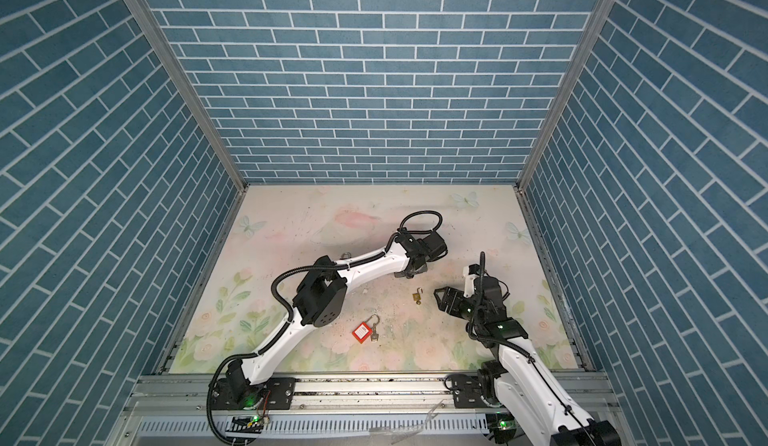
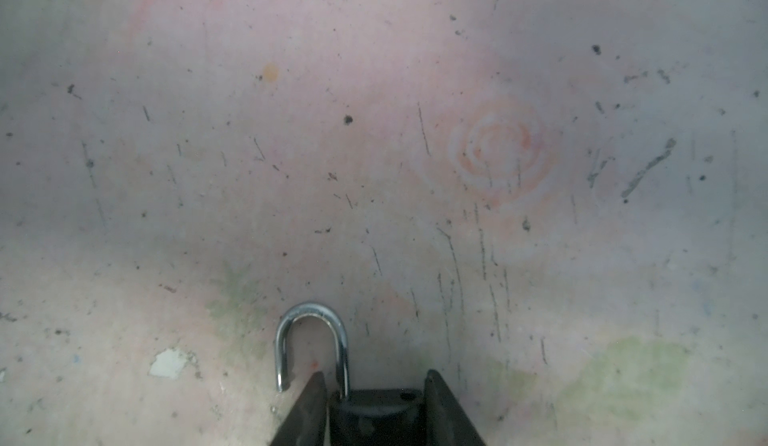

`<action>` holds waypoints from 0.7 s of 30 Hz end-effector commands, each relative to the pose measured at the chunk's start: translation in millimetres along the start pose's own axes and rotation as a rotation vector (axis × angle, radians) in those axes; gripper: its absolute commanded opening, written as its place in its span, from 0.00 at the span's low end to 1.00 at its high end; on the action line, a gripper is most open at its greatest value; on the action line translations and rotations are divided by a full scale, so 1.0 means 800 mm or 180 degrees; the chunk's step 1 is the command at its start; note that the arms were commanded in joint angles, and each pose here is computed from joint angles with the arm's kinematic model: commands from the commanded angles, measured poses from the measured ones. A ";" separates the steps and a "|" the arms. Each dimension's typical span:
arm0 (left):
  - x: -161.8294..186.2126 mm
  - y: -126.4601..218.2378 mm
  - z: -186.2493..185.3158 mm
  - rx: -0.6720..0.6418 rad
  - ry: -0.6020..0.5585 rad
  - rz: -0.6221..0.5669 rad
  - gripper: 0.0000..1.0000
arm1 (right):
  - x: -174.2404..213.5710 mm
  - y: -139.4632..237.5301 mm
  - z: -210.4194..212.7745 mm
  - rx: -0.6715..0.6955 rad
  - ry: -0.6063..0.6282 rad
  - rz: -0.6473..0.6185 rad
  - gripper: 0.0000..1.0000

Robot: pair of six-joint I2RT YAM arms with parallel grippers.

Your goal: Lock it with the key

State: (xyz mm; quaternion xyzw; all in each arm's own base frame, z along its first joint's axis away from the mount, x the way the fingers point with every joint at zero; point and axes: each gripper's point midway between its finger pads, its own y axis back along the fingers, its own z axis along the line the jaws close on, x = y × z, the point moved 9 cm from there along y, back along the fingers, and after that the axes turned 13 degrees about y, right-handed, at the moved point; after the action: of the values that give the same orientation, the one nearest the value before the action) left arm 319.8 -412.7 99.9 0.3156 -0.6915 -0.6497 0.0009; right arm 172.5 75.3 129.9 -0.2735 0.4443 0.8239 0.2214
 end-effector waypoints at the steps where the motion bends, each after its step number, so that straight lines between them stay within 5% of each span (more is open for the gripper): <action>1: 0.023 -0.034 0.024 -0.0301 -0.0105 0.0305 0.40 | -0.004 0.000 0.003 -0.0031 0.0154 -0.0037 0.80; 5: 0.029 -0.033 0.027 -0.0305 -0.0132 0.0354 0.37 | -0.007 0.001 0.004 -0.0038 0.0170 -0.0057 0.80; 10: 0.032 -0.031 0.032 -0.0274 -0.0121 0.0411 0.12 | -0.011 0.002 0.006 -0.0032 0.0185 -0.0082 0.80; 21: -0.021 0.036 0.004 0.0407 -0.0639 -0.0240 0.04 | -0.048 0.021 0.022 0.0014 0.0294 -0.0251 0.80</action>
State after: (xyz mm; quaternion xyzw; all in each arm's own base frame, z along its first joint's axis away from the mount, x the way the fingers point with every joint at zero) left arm 313.9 -404.7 104.9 0.2808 -0.7109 -0.6435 -0.0412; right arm 183.5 77.4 158.8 -0.3071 0.4388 0.8114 0.2339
